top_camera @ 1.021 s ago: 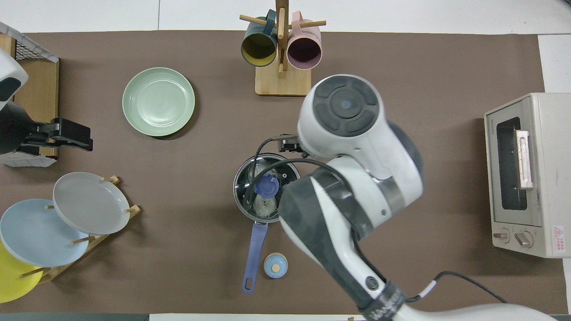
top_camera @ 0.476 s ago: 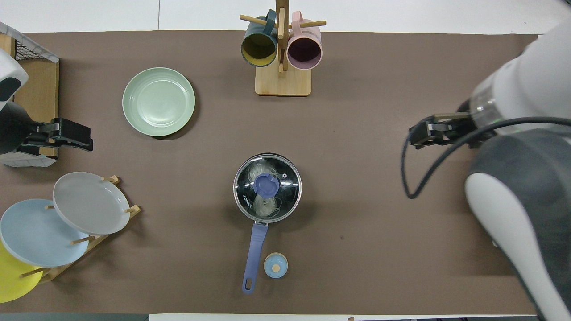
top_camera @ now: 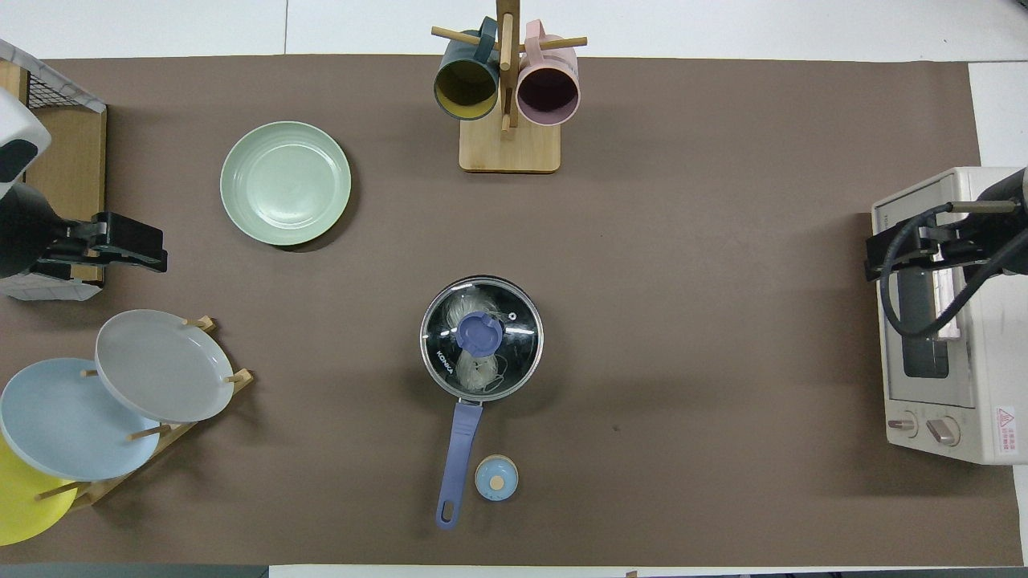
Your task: Transfer vermicelli from plate to pot
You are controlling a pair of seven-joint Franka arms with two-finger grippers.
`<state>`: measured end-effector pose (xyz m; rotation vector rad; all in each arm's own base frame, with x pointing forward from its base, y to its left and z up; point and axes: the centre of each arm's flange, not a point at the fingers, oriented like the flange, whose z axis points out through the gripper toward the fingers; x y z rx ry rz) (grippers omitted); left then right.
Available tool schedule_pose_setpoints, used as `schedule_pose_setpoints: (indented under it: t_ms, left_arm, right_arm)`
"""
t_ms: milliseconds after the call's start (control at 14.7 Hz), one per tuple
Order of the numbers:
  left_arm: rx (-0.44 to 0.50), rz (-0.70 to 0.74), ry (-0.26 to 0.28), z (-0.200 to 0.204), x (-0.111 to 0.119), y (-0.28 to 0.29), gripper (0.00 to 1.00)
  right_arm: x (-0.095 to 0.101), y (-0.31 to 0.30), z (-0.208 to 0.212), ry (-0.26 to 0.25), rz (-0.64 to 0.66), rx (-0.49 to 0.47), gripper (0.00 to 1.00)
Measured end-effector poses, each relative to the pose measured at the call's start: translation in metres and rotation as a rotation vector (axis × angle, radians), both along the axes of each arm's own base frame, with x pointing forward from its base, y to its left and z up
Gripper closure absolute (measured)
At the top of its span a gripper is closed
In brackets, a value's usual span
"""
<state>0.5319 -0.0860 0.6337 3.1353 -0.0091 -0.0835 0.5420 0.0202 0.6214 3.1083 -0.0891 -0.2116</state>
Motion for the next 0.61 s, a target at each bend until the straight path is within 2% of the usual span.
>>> schedule_pose_setpoints:
  t_ms: [272,613]
  left_arm:
    - [0.000,0.000,0.000,0.000,0.000,0.000,0.00]
    - [0.000,0.000,0.000,0.000,0.000,0.000,0.00]
  right_arm:
    - [0.003,-0.001,0.001,-0.024,-0.002,0.001,0.00]
    - [0.004,-0.024,0.000,-0.023,-0.014,0.004,0.00]
